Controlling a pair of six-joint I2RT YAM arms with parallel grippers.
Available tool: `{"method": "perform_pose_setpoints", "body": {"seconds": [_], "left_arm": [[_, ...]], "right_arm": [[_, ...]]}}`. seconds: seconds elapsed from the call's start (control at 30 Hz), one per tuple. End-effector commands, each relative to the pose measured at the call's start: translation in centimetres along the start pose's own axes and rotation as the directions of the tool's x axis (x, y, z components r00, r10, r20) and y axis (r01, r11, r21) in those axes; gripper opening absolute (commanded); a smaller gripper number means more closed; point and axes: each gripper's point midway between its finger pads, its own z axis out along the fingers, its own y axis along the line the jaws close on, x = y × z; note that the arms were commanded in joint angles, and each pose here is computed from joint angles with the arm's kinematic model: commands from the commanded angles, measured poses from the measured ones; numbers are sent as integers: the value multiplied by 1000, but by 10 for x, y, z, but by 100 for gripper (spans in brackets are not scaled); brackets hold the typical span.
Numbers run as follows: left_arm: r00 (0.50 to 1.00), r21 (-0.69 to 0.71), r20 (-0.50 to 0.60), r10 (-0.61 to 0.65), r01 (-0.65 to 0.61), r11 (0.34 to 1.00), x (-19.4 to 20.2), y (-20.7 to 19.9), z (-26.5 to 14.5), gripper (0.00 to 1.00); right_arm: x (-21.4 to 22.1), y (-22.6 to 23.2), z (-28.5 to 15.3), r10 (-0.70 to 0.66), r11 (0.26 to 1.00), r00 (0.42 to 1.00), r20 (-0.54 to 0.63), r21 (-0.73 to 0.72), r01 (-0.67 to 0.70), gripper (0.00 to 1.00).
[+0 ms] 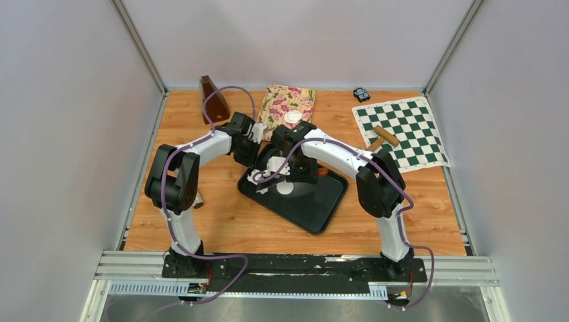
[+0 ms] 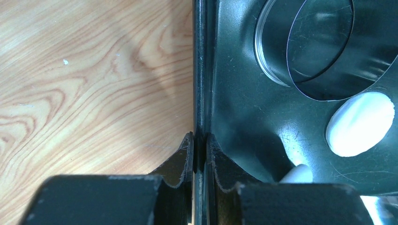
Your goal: Roll out the dumpling wrappers from the dough
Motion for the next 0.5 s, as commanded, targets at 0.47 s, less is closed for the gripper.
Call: {"method": "perform_pose_setpoints", "body": {"seconds": [0.47], "left_arm": [[989, 6, 146, 36, -37, 999, -33, -8, -39, 34]], "right_arm": [[-13, -21, -16, 70, 994, 989, 133, 77, -81, 0]]}}
